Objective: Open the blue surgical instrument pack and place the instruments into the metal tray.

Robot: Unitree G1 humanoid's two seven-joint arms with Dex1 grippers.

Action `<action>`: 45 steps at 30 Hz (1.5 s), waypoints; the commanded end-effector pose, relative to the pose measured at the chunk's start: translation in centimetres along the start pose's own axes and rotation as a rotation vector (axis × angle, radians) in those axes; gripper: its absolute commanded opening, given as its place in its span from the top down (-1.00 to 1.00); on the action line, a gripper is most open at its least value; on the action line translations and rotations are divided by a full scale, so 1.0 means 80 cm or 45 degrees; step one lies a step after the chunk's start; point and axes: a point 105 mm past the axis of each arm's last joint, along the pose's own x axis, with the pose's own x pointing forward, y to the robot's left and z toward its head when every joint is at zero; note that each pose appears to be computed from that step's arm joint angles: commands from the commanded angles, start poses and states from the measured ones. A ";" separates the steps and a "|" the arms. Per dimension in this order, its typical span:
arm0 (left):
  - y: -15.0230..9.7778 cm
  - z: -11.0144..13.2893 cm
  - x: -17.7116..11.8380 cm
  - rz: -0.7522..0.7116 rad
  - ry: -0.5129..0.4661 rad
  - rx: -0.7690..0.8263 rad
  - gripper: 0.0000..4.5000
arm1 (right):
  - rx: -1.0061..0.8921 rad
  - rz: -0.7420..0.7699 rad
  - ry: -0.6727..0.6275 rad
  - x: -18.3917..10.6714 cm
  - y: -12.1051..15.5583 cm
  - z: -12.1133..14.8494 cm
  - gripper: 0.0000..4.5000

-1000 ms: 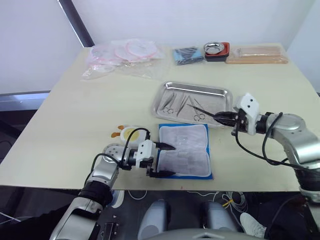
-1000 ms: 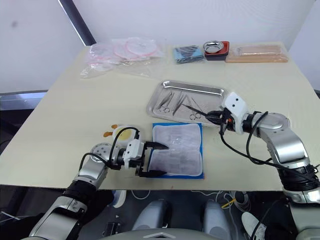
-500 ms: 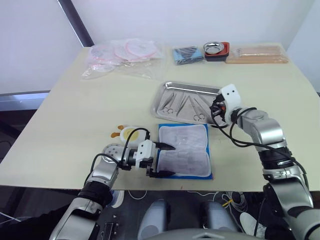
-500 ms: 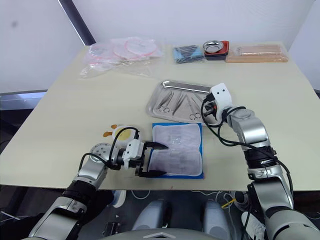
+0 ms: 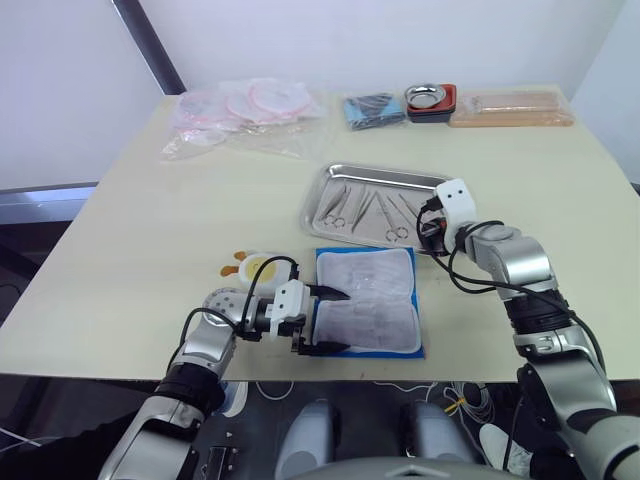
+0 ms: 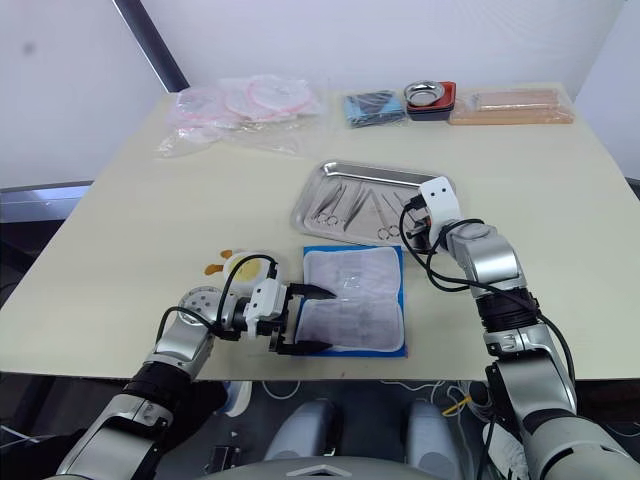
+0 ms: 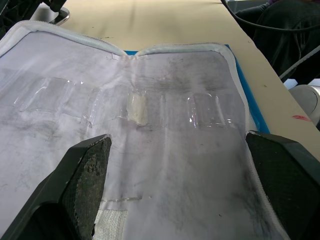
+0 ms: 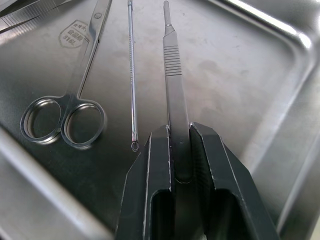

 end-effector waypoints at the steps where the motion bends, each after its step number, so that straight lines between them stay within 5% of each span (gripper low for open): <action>1: -0.039 -0.071 -0.001 -0.039 0.220 -0.269 -1.00 | -0.041 -0.006 -0.077 -0.007 -0.001 0.022 0.17; 6: -0.039 -0.072 -0.003 -0.034 0.222 -0.269 -1.00 | -0.083 -0.001 -0.153 -0.027 -0.009 0.038 -0.84; 16: -0.031 -0.054 -0.001 -0.016 0.131 -0.231 -1.00 | -0.159 0.153 -0.425 -0.075 -0.003 0.069 -0.84; 26: -0.019 -0.008 -0.005 -0.007 0.023 -0.105 -1.00 | -0.151 0.351 -0.658 -0.097 0.015 0.056 -0.84; 40: 0.017 0.105 -0.024 0.083 -0.200 0.081 -1.00 | -0.132 0.484 -0.817 -0.116 0.031 0.044 -0.84; 45: 0.046 0.158 -0.052 0.255 -0.321 0.100 -1.00 | -0.066 0.585 -0.914 -0.134 0.029 0.049 -0.84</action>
